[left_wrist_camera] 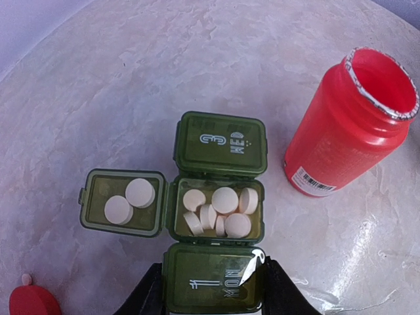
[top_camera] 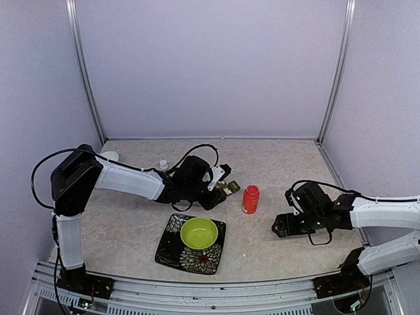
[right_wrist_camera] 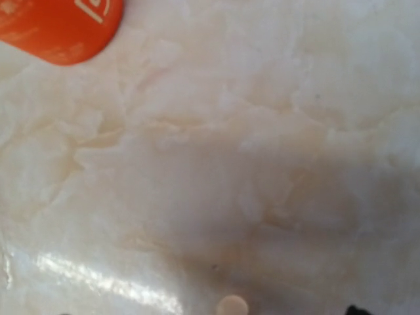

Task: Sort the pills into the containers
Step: Place the pill container at the center of the board, then pick up the pill from the center of the board.

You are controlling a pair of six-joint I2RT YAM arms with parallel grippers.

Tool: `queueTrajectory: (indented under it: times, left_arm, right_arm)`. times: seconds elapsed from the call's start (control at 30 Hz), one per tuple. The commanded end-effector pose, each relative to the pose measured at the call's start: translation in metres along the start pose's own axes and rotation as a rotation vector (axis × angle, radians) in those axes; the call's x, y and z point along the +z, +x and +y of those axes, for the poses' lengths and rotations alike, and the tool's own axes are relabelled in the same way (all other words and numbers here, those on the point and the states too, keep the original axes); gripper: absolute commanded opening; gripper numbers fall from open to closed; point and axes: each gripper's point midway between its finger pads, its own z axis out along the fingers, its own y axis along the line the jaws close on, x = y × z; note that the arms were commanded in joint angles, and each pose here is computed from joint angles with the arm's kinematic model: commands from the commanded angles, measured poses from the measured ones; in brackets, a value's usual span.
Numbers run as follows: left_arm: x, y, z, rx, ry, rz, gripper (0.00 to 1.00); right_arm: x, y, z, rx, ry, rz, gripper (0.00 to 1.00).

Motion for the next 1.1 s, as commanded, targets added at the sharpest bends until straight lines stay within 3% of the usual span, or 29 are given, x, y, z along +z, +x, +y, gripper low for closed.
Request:
queueTrajectory:
  times: [0.0,0.4,0.67,1.07]
  left_arm:
    - [0.015,0.014,-0.003,0.011,0.0,0.031,0.32]
    - [0.029,0.028,-0.003,-0.013,-0.003,0.066,0.42]
    - [0.028,0.029,-0.001,-0.012,-0.018,0.07,0.67]
    - [0.018,0.02,0.007,-0.036,-0.067,0.047,0.78]
  right_arm:
    - [0.007,0.012,-0.006,-0.014,0.027,0.058,0.82]
    - [0.023,0.018,-0.006,-0.097,0.086,0.124,0.52]
    - [0.036,0.022,-0.005,-0.154,0.143,0.162,0.28]
    - [0.027,0.025,-0.004,-0.178,0.185,0.167,0.25]
